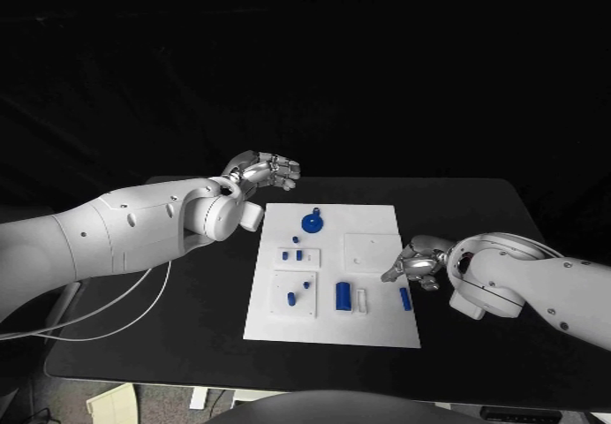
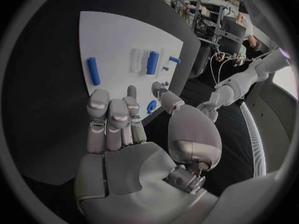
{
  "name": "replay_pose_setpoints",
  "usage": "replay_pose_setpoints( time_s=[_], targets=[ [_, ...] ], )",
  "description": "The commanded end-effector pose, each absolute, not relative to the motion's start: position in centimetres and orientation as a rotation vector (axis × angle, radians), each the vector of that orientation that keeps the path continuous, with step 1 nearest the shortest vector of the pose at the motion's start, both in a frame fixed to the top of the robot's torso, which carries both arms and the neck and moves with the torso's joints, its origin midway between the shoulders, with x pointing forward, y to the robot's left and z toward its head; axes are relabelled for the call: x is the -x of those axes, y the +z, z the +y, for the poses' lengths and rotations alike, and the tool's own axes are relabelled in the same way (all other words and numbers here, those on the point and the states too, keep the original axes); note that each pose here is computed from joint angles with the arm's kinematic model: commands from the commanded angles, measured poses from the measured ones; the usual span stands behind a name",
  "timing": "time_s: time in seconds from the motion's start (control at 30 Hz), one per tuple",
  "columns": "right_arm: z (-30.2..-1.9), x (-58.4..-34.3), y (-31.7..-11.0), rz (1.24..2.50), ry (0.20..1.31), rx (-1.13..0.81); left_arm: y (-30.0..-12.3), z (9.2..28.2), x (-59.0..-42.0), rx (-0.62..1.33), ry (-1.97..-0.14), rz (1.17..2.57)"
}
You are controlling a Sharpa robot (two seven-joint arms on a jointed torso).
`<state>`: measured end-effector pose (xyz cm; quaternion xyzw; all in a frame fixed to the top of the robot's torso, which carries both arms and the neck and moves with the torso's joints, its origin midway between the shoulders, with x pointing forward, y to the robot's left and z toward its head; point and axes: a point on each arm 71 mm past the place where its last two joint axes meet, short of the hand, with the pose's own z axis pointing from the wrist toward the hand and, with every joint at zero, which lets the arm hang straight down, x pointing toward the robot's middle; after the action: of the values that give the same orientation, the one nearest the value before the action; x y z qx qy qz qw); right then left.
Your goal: Assemble the parts on the task board
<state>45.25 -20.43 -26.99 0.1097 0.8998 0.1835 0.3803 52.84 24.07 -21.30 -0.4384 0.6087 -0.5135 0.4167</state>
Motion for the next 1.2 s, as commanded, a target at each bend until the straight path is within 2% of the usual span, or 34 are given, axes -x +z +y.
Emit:
replay_pose_setpoints(
  time_s=[0.03, 0.2, 0.43, 0.97, 1.2],
  targets=[
    [-21.6, -45.7, -26.8, 2.239, 0.415, -0.199, -21.1, 23.9, -52.8, 1.094, -1.312, 1.528],
    [-23.3, -46.0, -26.9, 2.238, 0.313, -0.165, -21.1, 23.9, -52.8, 1.095, -1.312, 1.528],
    [-23.8, -46.0, -27.5, 2.251, 0.217, -0.110, -21.1, 23.8, -52.8, 1.093, -1.316, 1.530],
    [-22.5, -44.9, -30.6, 2.330, 0.158, -0.021, -21.1, 23.8, -52.8, 1.093, -1.316, 1.531],
    [-22.6, -44.9, -31.0, 2.321, 0.118, 0.030, -21.2, 23.8, -52.8, 1.094, -1.315, 1.531]
  ],
)
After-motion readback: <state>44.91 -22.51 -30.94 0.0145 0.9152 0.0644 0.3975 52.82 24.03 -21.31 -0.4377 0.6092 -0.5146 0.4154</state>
